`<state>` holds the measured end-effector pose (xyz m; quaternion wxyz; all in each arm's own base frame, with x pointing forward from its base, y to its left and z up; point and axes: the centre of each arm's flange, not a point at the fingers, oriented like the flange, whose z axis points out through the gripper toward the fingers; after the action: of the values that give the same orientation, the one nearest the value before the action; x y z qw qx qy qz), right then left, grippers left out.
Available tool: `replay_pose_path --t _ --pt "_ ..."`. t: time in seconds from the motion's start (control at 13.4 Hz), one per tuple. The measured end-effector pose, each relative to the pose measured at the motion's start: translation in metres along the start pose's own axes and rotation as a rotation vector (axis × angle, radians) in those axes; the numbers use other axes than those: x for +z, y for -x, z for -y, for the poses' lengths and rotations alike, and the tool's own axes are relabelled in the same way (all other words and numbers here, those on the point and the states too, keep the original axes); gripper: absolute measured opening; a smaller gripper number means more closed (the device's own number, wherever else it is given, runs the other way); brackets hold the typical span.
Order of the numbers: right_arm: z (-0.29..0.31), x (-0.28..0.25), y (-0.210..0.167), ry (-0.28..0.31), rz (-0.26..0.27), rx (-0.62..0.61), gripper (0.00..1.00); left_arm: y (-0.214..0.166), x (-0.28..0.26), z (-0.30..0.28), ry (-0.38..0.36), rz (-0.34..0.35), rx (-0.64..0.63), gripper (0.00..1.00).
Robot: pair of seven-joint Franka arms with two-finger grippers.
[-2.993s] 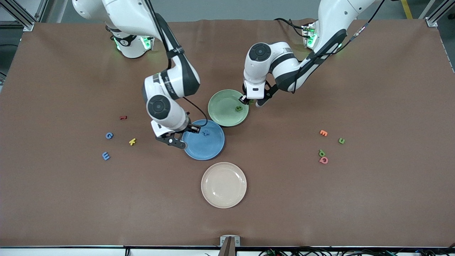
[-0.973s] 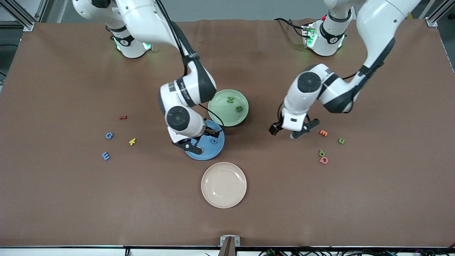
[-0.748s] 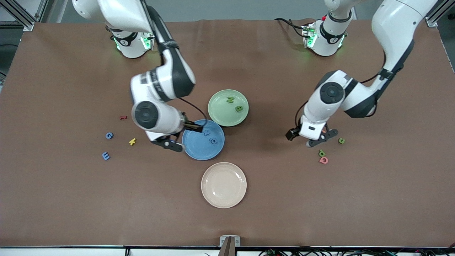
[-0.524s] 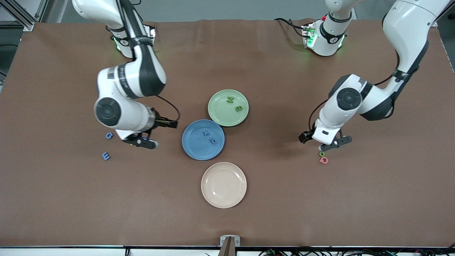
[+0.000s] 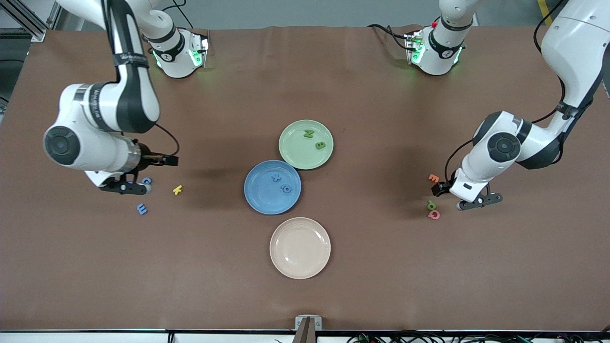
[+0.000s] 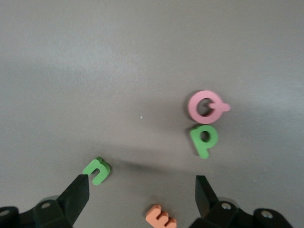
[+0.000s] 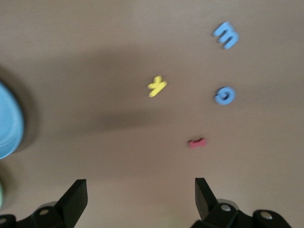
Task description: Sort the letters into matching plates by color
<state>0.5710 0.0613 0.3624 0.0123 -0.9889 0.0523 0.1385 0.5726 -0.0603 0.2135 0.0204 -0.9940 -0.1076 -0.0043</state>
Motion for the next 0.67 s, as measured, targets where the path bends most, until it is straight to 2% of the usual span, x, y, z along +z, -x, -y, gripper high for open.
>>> replay_pose_path --t 0.22,0.45,0.67 --pt "-0.052 0.018 -0.012 0.001 -0.083 -0.037 1.0 0.001 0.01 0.0 0.019 0.021 -0.092 0.97" --pt "-0.099 0.026 -0.028 0.039 -0.166 -0.091 1.0 0.003 0.009 -0.007 0.021 0.021 -0.127 0.96" --pt "-0.112 0.042 -0.045 0.103 -0.196 -0.124 1.0 0.004 0.011 -0.008 0.021 0.025 -0.193 0.95"
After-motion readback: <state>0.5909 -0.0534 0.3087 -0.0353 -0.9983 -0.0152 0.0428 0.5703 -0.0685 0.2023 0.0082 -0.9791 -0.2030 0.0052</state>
